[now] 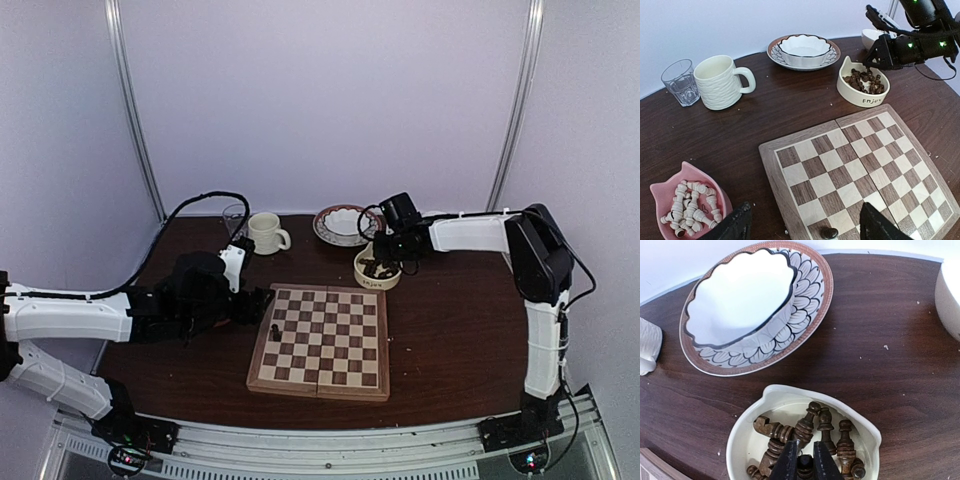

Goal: Set up the chess pieces on the board
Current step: Pick up the pawn from the storage box, then place the pawn on the chessboard.

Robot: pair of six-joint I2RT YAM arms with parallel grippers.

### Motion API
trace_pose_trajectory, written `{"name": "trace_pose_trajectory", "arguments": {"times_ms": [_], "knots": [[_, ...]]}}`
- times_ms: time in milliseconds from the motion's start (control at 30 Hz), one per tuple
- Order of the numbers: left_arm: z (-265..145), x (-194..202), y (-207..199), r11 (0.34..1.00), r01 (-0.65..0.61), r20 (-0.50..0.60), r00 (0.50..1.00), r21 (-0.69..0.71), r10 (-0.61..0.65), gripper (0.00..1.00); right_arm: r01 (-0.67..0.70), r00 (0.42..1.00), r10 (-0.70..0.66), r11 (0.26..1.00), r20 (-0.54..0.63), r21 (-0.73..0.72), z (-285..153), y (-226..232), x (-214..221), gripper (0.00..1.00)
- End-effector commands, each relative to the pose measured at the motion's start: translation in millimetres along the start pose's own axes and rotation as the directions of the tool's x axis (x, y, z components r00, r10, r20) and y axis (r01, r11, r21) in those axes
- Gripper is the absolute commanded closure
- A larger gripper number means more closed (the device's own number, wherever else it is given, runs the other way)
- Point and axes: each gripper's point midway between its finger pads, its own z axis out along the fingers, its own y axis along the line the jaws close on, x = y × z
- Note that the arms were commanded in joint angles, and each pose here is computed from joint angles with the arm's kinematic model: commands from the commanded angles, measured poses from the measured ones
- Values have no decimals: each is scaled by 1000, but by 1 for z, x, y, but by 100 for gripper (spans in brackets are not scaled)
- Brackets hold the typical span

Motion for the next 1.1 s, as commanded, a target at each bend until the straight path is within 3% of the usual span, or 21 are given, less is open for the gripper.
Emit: {"name": "trace_pose_trajectory", "arguments": {"times_ms": [0,267,733,1067], "knots": [[-4,-14,-2,1000,0,41,999,17,-1,25,35,995,-29,997,97,-66,-23,10,-26,87],[-3,-13,-4,1000,-1,36,999,23,0,25,168,965,-117,962,234,-215,-61,50,-26,87],[0,-12,-3,1000,0,31,1000,16,0,25,391,920,-332,774,205,-498,-123,166,115,86],[1,-11,-3,1000,-4,26,1000,14,3,25,445,891,-400,681,213,-582,-122,199,161,84]]}}
